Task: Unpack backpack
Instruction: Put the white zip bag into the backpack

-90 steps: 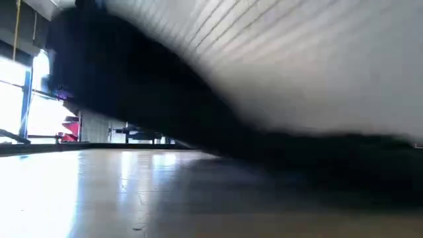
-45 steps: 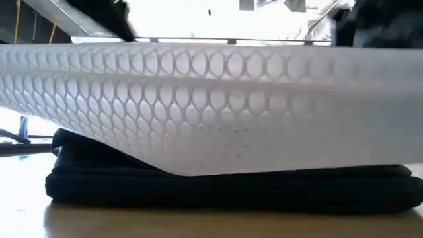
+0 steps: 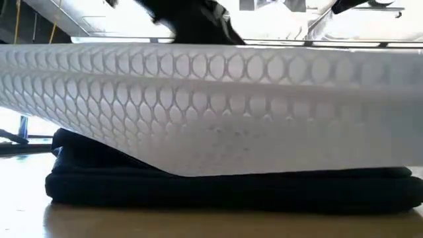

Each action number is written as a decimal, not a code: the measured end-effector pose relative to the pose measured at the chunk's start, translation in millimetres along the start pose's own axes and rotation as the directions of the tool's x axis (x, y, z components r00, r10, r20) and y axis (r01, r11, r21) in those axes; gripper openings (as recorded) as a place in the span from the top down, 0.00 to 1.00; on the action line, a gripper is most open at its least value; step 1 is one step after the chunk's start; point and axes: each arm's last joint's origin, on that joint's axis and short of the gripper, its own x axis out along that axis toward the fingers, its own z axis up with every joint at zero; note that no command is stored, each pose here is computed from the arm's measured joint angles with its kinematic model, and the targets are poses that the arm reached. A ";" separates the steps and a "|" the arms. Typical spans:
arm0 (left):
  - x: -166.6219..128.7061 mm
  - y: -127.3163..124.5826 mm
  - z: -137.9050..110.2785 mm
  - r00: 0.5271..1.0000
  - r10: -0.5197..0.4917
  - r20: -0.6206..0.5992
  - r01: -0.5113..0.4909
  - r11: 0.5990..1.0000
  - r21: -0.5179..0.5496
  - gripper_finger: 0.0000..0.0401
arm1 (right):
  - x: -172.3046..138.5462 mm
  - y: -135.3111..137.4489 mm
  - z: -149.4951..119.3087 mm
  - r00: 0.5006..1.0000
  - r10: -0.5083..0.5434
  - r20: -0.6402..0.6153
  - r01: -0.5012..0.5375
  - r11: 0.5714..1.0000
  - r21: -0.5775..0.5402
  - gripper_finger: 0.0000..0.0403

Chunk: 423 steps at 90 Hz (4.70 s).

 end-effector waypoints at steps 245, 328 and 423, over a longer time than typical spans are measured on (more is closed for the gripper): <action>39.4 -36.1 15.3 0.998 0.022 -0.060 -0.017 0.997 0.077 1.00 | 146.1 -28.3 -49.4 0.968 -0.231 -0.100 0.236 0.970 0.049 0.71; 18.6 -28.3 27.0 0.991 0.109 -0.080 -0.106 0.993 0.043 1.00 | 59.0 45.6 -28.1 0.639 0.768 0.035 -0.767 0.640 -0.034 0.64; -71.2 -45.5 36.1 0.956 -0.177 -0.233 0.154 0.982 -0.114 0.89 | 96.6 42.2 -25.2 0.972 0.220 0.085 -0.220 0.975 -0.020 0.71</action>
